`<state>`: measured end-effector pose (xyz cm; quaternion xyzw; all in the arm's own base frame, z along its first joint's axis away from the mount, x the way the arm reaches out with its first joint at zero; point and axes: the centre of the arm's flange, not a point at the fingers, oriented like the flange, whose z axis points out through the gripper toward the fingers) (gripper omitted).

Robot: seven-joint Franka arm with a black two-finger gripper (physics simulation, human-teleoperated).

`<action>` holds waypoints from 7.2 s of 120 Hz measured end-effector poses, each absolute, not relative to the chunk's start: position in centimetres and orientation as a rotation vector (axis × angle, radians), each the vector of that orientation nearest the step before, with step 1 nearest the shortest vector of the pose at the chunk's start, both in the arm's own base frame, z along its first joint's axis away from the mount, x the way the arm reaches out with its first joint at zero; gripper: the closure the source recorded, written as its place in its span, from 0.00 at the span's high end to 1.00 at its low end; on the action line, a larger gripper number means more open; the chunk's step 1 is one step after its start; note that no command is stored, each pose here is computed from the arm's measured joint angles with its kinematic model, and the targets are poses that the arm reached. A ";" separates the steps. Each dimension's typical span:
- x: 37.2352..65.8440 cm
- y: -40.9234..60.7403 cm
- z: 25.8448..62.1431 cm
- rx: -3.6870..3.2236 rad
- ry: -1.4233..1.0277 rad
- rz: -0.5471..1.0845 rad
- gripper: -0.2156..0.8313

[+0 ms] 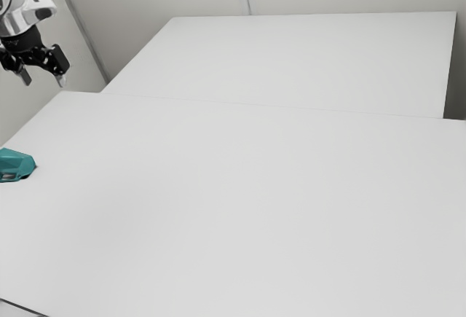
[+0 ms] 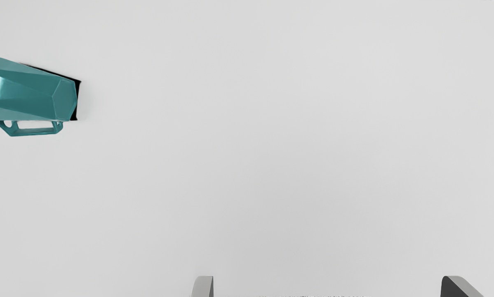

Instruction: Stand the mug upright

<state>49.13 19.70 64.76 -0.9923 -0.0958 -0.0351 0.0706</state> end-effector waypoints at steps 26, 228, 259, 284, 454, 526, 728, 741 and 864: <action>41.5 34.6 61.5 -3.076 -0.716 -0.054 0.79; 36.2 68.3 32.2 -3.347 0.279 -1.217 0.79; 37.6 68.4 31.2 -3.269 0.298 -1.352 0.79; 37.7 68.6 30.2 -3.236 0.292 -1.408 0.79; 40.9 66.8 25.1 -3.191 0.243 -1.626 0.79; 47.7 62.7 30.0 -3.143 0.460 -1.683 0.13; 51.8 2.6 43.2 -3.037 -0.017 -0.328 0.04; 51.7 1.1 42.1 -3.046 -0.140 -0.306 0.05; 52.3 0.1 38.2 -2.974 -0.886 -0.233 0.51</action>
